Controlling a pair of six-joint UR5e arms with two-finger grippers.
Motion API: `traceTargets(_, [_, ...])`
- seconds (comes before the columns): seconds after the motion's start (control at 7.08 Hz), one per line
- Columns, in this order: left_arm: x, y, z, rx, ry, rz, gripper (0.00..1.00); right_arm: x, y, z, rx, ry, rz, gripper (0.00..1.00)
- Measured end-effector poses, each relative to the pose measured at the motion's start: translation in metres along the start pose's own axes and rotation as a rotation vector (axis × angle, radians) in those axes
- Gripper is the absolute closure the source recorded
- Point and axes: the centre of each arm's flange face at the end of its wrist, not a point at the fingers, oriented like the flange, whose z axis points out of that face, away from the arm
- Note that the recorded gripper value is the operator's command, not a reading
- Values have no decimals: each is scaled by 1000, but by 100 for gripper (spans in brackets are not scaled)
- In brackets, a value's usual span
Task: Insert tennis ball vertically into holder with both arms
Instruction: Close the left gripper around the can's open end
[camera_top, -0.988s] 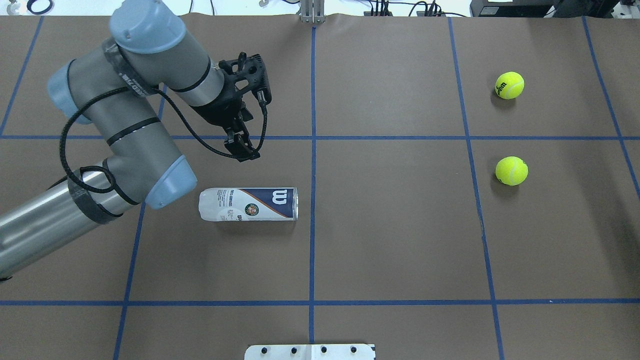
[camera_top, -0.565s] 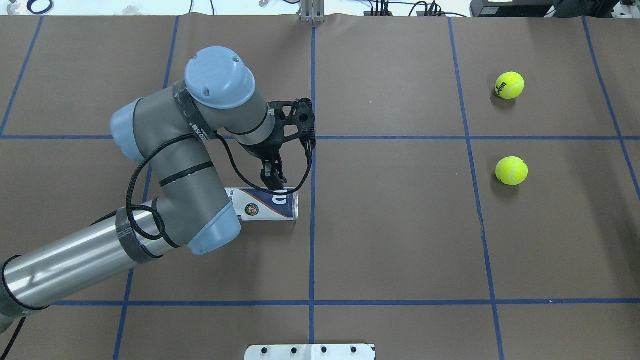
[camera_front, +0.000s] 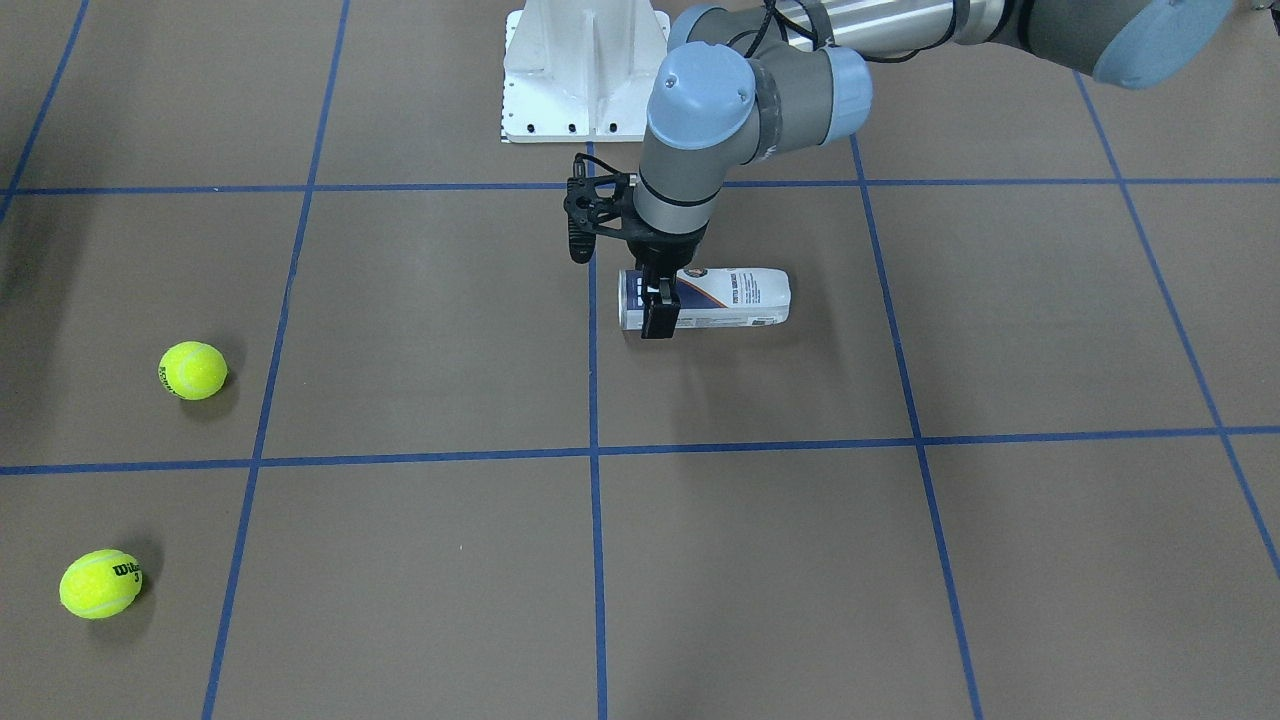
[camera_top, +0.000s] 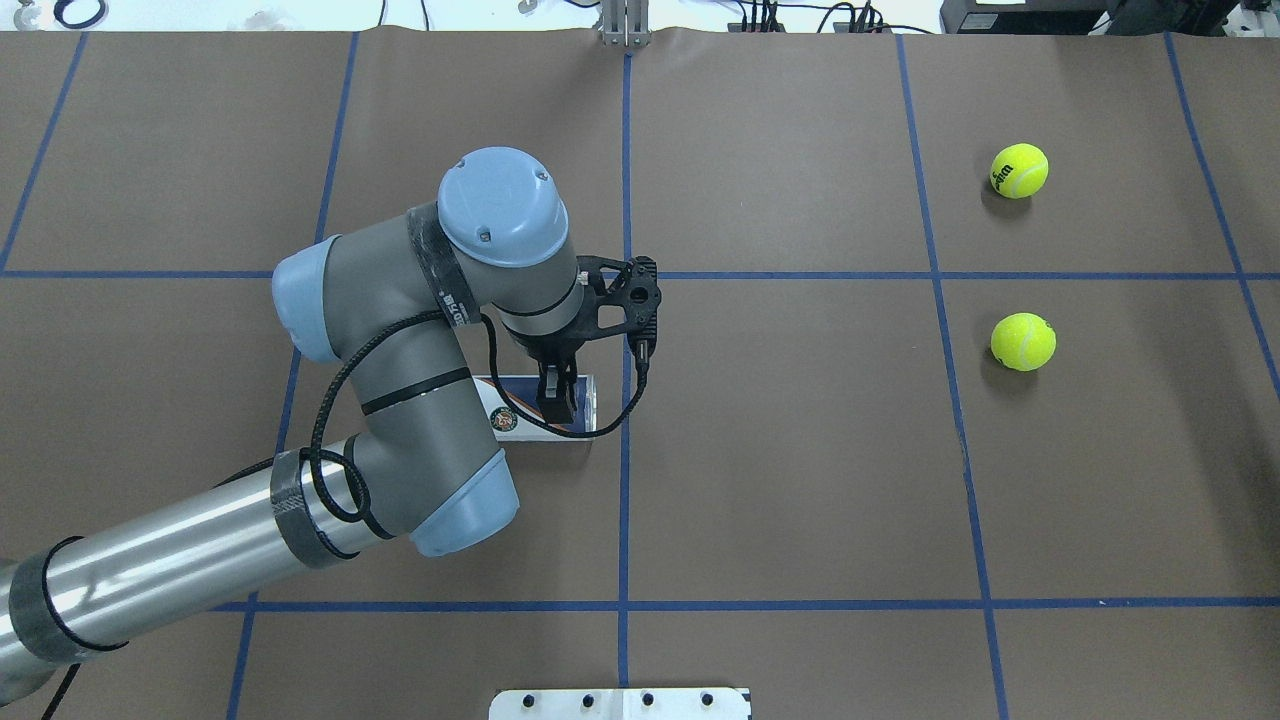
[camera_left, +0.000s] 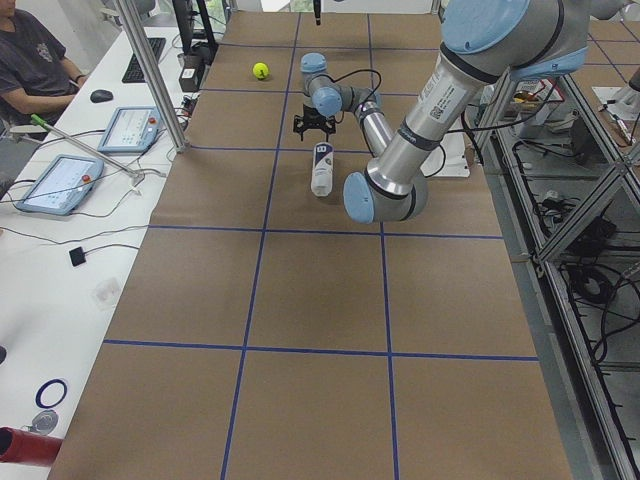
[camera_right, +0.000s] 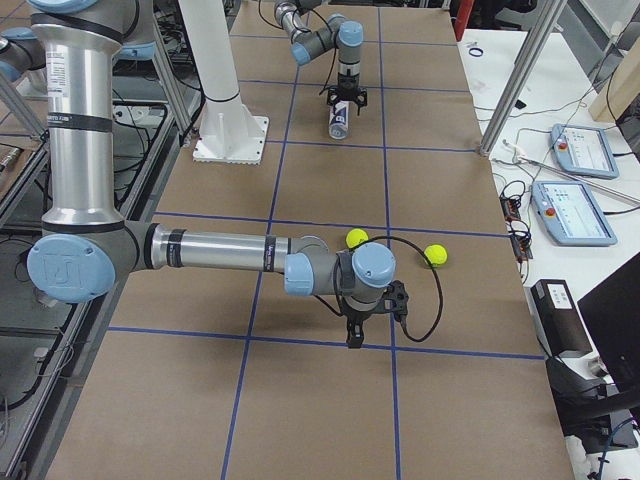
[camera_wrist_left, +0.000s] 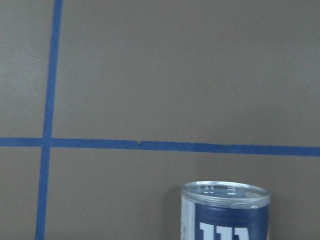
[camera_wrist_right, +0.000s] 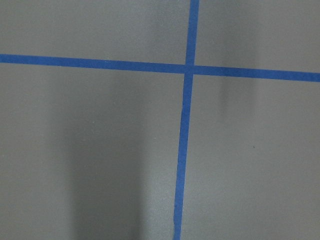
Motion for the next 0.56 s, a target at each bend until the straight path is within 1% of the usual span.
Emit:
traceTargets(0.14, [8,-7,4,-10,8,7,0,1,4,1,2,0,-5,1])
traceTargets(0.56, [15,-14,19,-38,3,16,0,4,11,3,17,-3,-18,1])
